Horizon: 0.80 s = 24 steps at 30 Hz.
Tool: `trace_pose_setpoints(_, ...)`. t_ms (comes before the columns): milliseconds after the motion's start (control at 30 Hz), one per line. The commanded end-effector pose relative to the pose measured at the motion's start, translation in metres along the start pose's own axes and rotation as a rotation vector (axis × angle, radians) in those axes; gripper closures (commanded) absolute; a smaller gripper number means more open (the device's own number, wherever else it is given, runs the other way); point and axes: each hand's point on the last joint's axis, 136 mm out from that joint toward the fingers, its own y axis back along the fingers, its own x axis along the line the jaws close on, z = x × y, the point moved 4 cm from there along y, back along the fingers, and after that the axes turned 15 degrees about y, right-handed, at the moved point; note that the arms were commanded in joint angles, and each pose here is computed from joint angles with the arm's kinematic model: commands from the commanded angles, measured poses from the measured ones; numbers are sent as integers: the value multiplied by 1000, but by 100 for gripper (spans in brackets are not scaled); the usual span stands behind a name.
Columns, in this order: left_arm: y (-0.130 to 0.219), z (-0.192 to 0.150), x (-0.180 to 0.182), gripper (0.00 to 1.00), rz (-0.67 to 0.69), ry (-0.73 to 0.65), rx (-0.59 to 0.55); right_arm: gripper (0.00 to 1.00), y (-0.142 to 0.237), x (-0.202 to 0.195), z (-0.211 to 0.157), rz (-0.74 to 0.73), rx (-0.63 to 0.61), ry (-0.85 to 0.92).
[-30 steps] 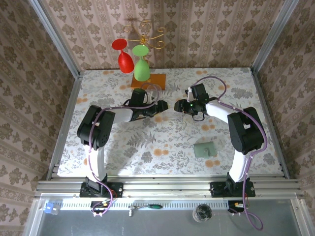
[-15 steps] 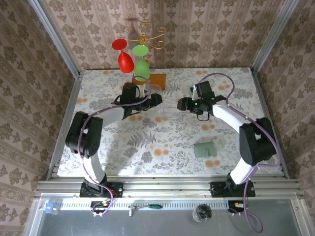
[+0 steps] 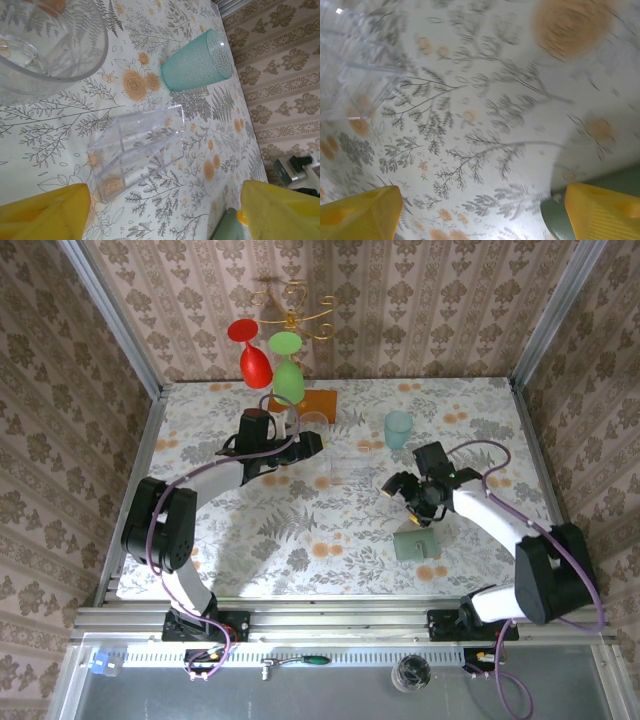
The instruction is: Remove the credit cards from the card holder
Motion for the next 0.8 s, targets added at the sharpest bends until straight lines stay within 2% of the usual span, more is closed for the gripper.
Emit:
trace_pose_setpoints(0,7,1,-2,20,-10,-32,-22,14,10,-25,-11,-60,-18,-289)
trace_pose_setpoints(167,7,-2,1,20,-33,-17,-25,15,17,-62,-31,-166,2,-539)
trace_pose_setpoints(300,7,-5,3,20,-39,-7,-29,16,21,-78,-40,-205,16,-642)
trace_pose_setpoints(567,6,-9,9,20,-49,28,-36,15,26,-97,-50,-303,80,-719)
trace_pose_setpoints(767,6,-11,11,20,-63,47,-44,11,12,-99,-47,-277,115,-734)
